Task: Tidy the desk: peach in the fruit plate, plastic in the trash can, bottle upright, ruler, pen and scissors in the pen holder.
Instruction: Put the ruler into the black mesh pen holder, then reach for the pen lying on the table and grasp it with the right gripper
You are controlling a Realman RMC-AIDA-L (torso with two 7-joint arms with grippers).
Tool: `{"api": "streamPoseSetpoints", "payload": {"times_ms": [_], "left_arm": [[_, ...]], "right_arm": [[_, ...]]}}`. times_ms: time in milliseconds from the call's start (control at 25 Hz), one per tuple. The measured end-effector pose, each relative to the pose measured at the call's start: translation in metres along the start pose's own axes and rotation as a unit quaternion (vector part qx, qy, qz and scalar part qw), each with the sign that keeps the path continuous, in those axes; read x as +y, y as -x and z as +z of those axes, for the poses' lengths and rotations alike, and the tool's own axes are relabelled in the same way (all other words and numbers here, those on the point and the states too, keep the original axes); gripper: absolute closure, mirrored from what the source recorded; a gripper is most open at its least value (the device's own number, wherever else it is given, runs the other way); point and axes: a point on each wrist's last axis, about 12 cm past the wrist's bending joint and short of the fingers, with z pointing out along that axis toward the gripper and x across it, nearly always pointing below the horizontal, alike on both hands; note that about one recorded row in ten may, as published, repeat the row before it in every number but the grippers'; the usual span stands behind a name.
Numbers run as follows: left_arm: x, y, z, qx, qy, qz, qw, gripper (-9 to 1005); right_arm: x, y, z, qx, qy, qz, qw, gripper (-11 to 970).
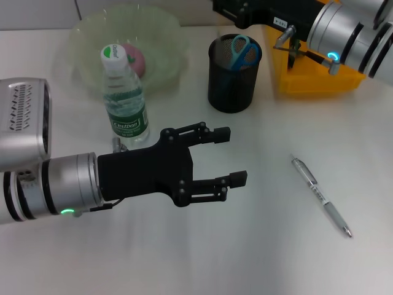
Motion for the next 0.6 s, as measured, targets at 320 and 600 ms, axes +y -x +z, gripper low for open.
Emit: {"api": "streamPoseSetpoints", "payload": {"times_ms": [320,600], "left_arm": [[0.001,0.000,0.000,0.002,0.003,0.001,1.000,209],[0.002,0.001,-0.001,0.001,0.004,0.001,1.000,209]], "right_arm": [[-0.002,0.003,-0.001,-0.004,-0.002,0.002,1.000,368],[-0.008,0.017,-0.015,-0.005,0.008,0.036,0.999,302]]}}
